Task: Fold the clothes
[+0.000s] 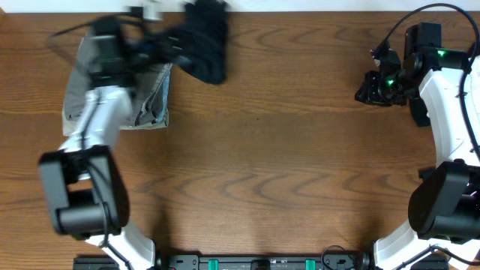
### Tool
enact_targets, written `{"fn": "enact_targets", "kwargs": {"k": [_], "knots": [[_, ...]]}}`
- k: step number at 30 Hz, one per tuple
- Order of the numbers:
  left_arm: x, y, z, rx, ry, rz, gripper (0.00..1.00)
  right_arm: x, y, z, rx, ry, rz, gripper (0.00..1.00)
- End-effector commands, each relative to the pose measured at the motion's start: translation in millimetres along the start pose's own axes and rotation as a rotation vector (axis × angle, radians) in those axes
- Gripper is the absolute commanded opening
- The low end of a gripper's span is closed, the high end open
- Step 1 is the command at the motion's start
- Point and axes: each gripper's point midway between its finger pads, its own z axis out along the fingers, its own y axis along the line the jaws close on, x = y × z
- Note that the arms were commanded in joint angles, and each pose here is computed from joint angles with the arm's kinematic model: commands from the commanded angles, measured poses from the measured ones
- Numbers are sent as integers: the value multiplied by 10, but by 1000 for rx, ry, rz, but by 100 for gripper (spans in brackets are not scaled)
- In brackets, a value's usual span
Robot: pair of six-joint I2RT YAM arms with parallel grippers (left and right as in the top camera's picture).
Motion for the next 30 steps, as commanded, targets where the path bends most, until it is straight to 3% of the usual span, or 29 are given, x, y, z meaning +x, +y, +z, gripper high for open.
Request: {"fn": "enact_targets", "kwargs": {"k": [1,7,8,9,10,13,15,20,24,30], "knots": [[-295,365,-504,-83,-78,36,6,-35,34,-32,-7,-13,12,12],[-52,1416,-1297,-418,-64,-78,10,-33,42,-30,-8,-12,11,12],[48,1609,-1440,-512,-50,-119,23,-32,46,-29,-10,-11,11,12],[132,1736,-1547,-579,-37,-154,49,-32,48,-30,-12,-11,12,12],[225,1851,-1652,-638,-15,-174,69,-32,47,-30,-11,-11,19,12],[373,2011,-1911,-740,31,-178,78,-32,49,-30,-12,-11,29,12],[359,2030,-2087,-770,14,-204,96,-32,57,-30,-17,-11,30,12],[61,1815,-2590,-828,-109,-213,98,-36,134,-33,-62,-12,29,11],[-297,1328,-2939,-848,-236,-159,98,-77,183,-56,-85,-34,-1,13],[-443,250,-2690,-687,-229,-3,98,-347,618,-289,-264,-184,-111,16]]}}
